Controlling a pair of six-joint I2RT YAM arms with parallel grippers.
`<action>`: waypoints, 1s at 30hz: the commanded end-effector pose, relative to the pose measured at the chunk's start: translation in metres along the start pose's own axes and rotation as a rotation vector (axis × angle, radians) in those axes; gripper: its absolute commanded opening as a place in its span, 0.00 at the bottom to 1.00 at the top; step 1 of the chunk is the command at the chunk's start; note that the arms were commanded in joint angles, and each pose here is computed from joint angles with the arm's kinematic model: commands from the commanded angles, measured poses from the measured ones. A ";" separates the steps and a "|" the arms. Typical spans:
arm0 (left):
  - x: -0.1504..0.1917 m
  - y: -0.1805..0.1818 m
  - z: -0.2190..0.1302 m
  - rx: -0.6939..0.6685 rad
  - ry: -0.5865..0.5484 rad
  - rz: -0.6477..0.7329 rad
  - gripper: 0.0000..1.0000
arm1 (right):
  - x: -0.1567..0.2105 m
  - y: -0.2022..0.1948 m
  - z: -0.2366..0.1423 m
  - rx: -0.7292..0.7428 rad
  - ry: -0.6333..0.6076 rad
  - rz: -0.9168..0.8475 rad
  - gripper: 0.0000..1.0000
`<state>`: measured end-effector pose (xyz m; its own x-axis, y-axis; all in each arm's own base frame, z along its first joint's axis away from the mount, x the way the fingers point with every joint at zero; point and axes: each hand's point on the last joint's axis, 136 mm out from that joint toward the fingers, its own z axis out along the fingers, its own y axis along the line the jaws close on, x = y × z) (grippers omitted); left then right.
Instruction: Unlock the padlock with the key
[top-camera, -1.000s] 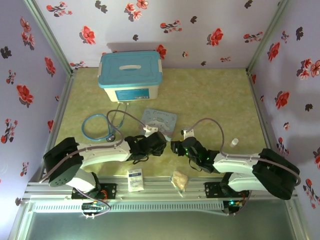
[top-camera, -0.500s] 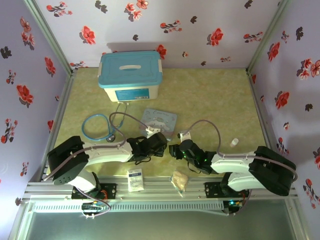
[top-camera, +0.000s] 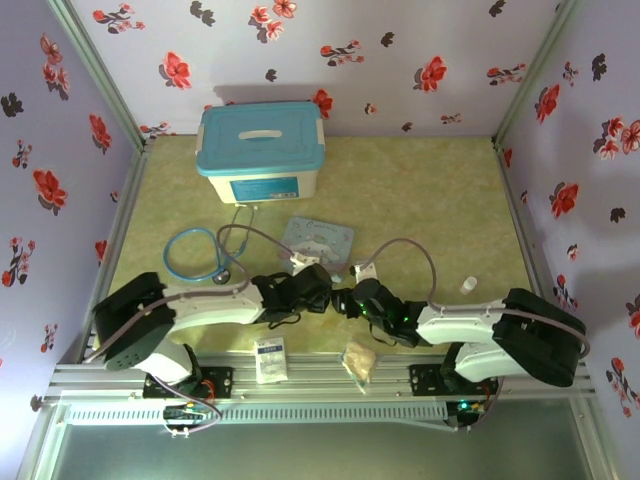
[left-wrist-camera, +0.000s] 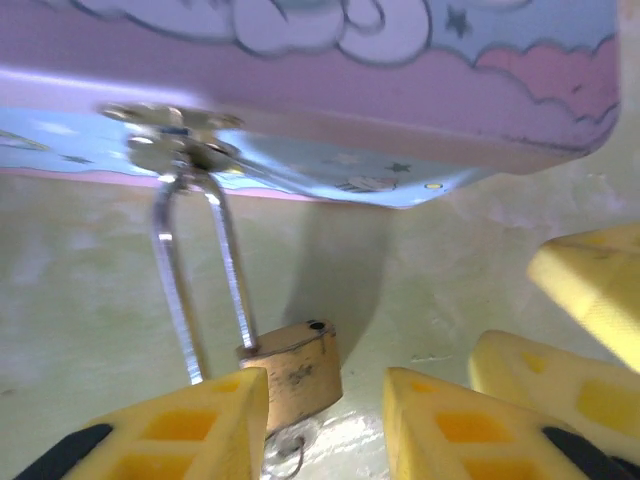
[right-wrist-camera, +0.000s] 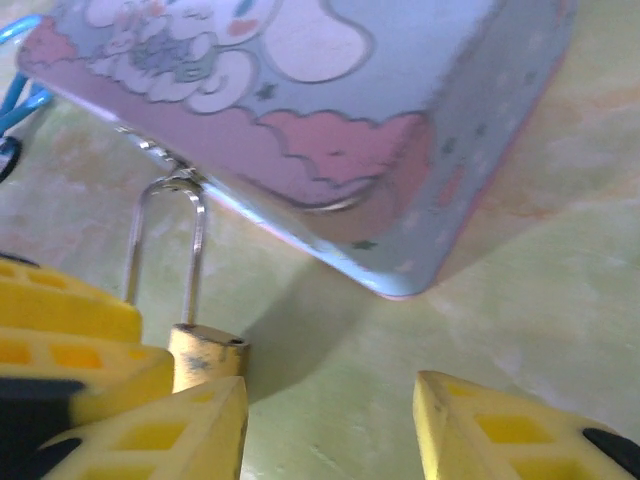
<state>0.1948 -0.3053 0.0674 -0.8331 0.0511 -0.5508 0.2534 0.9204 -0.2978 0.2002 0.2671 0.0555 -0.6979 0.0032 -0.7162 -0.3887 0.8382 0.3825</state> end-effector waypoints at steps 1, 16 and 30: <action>-0.039 0.000 -0.040 0.062 -0.143 -0.044 0.43 | -0.005 0.020 0.005 -0.034 0.000 0.022 0.51; -0.045 0.078 -0.077 0.074 -0.258 -0.231 0.67 | 0.005 0.032 0.049 -0.011 0.070 0.067 0.52; -0.029 0.068 -0.052 0.135 -0.204 -0.279 0.67 | -0.023 0.008 0.053 0.022 0.096 0.016 0.53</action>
<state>0.2091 -0.2166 0.1014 -0.7694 -0.2636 -0.5818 0.0991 0.8506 -0.5164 0.2465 0.3035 0.0417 -0.7565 0.0058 -0.6539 -0.3406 0.8501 0.4016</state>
